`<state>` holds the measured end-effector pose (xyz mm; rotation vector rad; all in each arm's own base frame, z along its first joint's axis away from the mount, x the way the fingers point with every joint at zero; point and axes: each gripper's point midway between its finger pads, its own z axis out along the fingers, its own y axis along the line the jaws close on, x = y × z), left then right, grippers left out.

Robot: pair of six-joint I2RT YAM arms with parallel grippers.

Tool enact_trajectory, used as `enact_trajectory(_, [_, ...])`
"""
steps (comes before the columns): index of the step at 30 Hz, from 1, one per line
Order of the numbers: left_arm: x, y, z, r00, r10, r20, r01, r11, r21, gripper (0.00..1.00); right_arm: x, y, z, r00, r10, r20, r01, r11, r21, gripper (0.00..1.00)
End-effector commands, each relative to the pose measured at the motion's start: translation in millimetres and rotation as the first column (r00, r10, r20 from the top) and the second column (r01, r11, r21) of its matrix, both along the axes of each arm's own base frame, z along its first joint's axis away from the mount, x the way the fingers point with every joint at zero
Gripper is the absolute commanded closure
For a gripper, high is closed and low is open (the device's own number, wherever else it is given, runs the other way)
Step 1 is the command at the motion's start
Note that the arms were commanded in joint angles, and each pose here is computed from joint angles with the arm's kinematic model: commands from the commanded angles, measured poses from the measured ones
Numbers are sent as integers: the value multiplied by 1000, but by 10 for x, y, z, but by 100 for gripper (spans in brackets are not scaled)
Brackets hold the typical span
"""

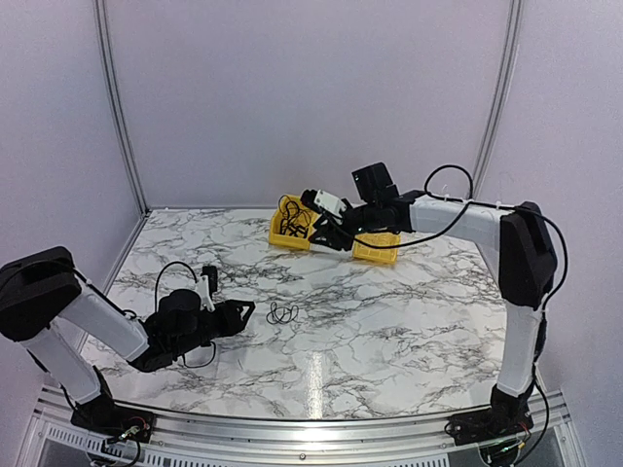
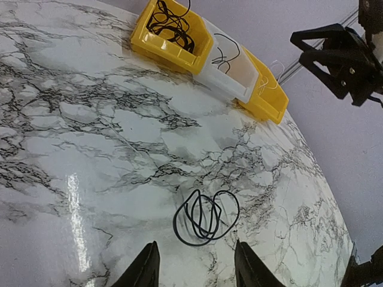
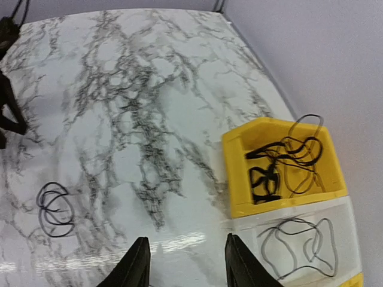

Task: Untangle the cables

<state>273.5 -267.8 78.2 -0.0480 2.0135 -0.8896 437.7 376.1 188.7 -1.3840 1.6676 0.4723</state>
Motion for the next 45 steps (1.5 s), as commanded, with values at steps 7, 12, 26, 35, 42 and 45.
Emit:
enact_trajectory(7, [122, -452, -230, 986, -85, -143, 86, 996, 2, 55, -1293, 204, -749, 932, 198, -303, -222, 974, -47, 63])
enact_trajectory(12, [190, -623, -437, 970, -103, -218, 113, 993, 34, 55, -1354, 179, -698, 931, 194, -310, -210, 977, -20, 63])
enact_trajectory(26, [406, -618, -536, 966, -9, -260, 24, 998, 55, 82, -1440, 114, -708, 929, 201, -310, -216, 976, -14, 65])
enact_trajectory(35, [369, -610, -220, 984, -62, -168, 74, 995, 63, 100, -1448, 136, -667, 925, 210, -317, -221, 975, 1, 68])
enact_trajectory(42, [169, -848, 183, 961, -270, -56, 273, 961, 51, 100, -1342, 233, -286, 937, 199, -287, -192, 980, 52, 59])
enact_trajectory(45, [36, -955, 320, 932, -363, -15, 363, 931, 41, 100, -1325, 269, -128, 942, 202, -268, -186, 979, 87, 56])
